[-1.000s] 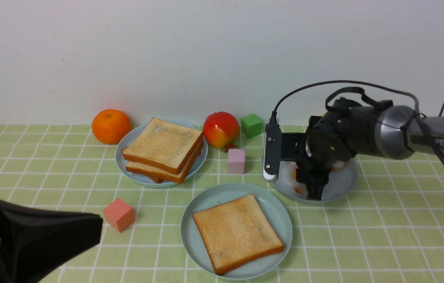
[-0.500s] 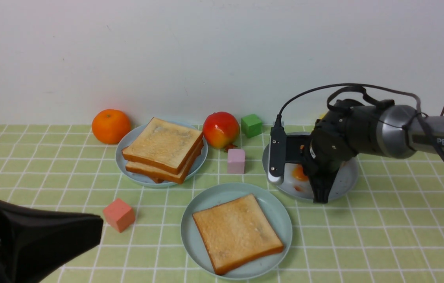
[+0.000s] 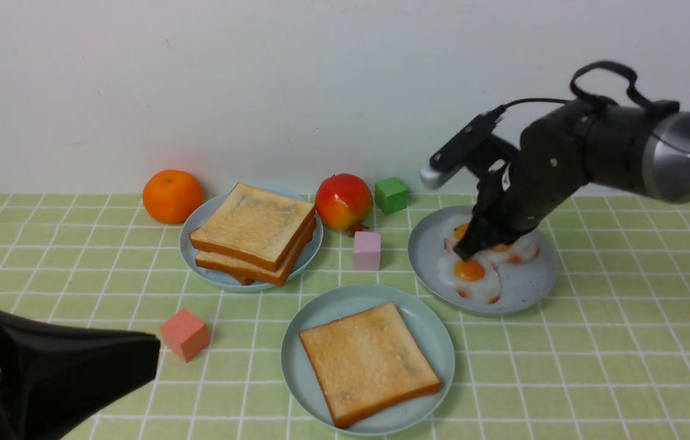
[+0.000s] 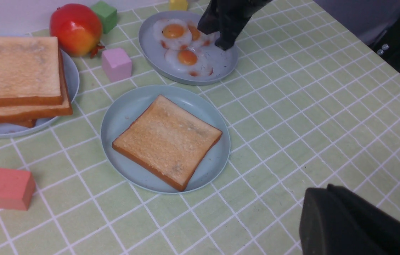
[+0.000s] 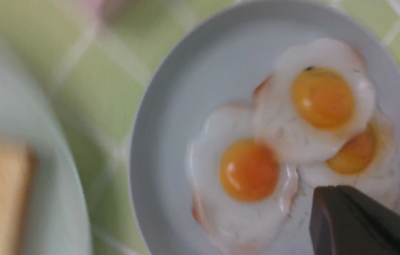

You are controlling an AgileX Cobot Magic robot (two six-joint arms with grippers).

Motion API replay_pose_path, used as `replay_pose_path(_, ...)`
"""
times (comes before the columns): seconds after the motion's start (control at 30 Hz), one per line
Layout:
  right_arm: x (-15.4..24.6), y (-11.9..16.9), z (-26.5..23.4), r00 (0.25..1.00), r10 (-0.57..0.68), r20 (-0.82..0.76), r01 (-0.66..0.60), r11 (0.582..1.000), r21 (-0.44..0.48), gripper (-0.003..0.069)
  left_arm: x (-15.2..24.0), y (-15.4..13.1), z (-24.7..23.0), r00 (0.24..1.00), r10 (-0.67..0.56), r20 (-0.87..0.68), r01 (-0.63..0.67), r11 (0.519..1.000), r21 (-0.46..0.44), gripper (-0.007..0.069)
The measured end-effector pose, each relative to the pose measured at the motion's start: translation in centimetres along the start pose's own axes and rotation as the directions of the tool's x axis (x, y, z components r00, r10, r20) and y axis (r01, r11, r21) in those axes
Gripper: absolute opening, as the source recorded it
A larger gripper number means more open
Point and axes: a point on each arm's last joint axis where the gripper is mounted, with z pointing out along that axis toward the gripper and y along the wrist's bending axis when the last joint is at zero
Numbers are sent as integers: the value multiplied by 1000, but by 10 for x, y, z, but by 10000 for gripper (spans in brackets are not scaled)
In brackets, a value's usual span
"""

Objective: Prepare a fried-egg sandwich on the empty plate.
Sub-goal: Use the right arm to grab a fried egg

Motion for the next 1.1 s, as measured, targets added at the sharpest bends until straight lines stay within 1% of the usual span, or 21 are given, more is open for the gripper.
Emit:
replay_pose_path(0.03, -4, -7, -4, 986, 166, 18, -166, 986, -3, -9, 0, 0, 0, 1000, 0, 1, 0, 1000, 0, -3)
replay_pose_path(0.07, -6, -14, -7, 961, 276, 29, -275, 961, -24, -6, 0, 0, 0, 1000, 0, 1, 0, 1000, 0, -3)
replay_pose_path(0.1, -7, -20, -8, 931, 364, 34, -363, 931, -46, -2, 0, 0, 0, 1000, 0, 1, 0, 1000, 0, -1)
replay_pose_path(0.17, -7, -31, -10, 853, 520, 31, -516, 851, -94, 19, 0, 0, 0, 1000, 0, 1, 0, 1000, 0, 0)
replay_pose_path(0.2, -7, -31, -10, 851, 525, 31, -520, 849, -94, 27, 0, 0, 0, 1000, 0, 1, 0, 1000, 0, 0)
replay_pose_path(0.23, -4, -37, -8, 788, 616, 5, -610, 781, -130, 70, 0, 0, 0, 1000, 0, 1, 0, 1000, 0, 1)
replay_pose_path(0.27, -2, -40, -6, 753, 658, -16, -652, 743, -150, 92, 0, 0, 0, 1000, 0, 1, 0, 1000, 0, 2)
replay_pose_path(0.3, 0, -42, -2, 728, 685, -36, -681, 714, -162, 136, 0, 0, 0, 1000, 0, 1, 0, 1000, 0, 3)
replay_pose_path(0.33, 2, -42, 5, 694, 717, -63, -715, 677, -175, 197, 0, 0, 0, 1000, 0, 1, 0, 1000, 0, 3)
replay_pose_path(0.37, 3, -43, 8, 684, 726, -71, -725, 666, -178, 218, 0, 0, 0, 1000, 0, 1, 0, 1000, 0, 4)
replay_pose_path(0.43, 10, -44, 26, 629, 768, -122, -774, 605, -186, 347, 0, 0, 0, 1000, 0, 1, 0, 1000, 0, 4)
replay_pose_path(0.5, 15, -45, 38, 588, 794, -154, -807, 560, -189, 441, 0, 0, 0, 1000, -4, -1, 4, 1000, 3, 4)
replay_pose_path(0.6, 18, -46, 49, 549, 818, -170, -833, 518, -193, 525, 0, -1, 0, 1000, -9, -2, 9, 1000, 6, 4)
replay_pose_path(0.7, 19, -47, 56, 530, 833, -160, -844, 500, -197, 564, 0, -1, 0, 1000, -9, -2, 9, 1000, 6, 4)
replay_pose_path(0.83, 20, -47, 63, 518, 842, -151, -850, 488, -197, 566, 0, -1, 0, 1000, -9, -2, 9, 1000, 6, 8)
replay_pose_path(0.97, 20, -48, 71, 486, 864, -133, -866, 456, -206, 542, 0, -1, 0, 1000, -9, -2, 9, 1000, 6, 8)
replay_pose_path(1.03, 20, -48, 74, 477, 869, -131, -870, 446, -210, 526, 0, -1, 0, 1000, -9, -2, 9, 1000, 6, 8)
replay_pose_path(1.1, 20, -48, 75, 477, 870, -122, -868, 446, -216, 508, 0, -1, 0, 1000, -9, -2, 9, 1000, 6, 8)
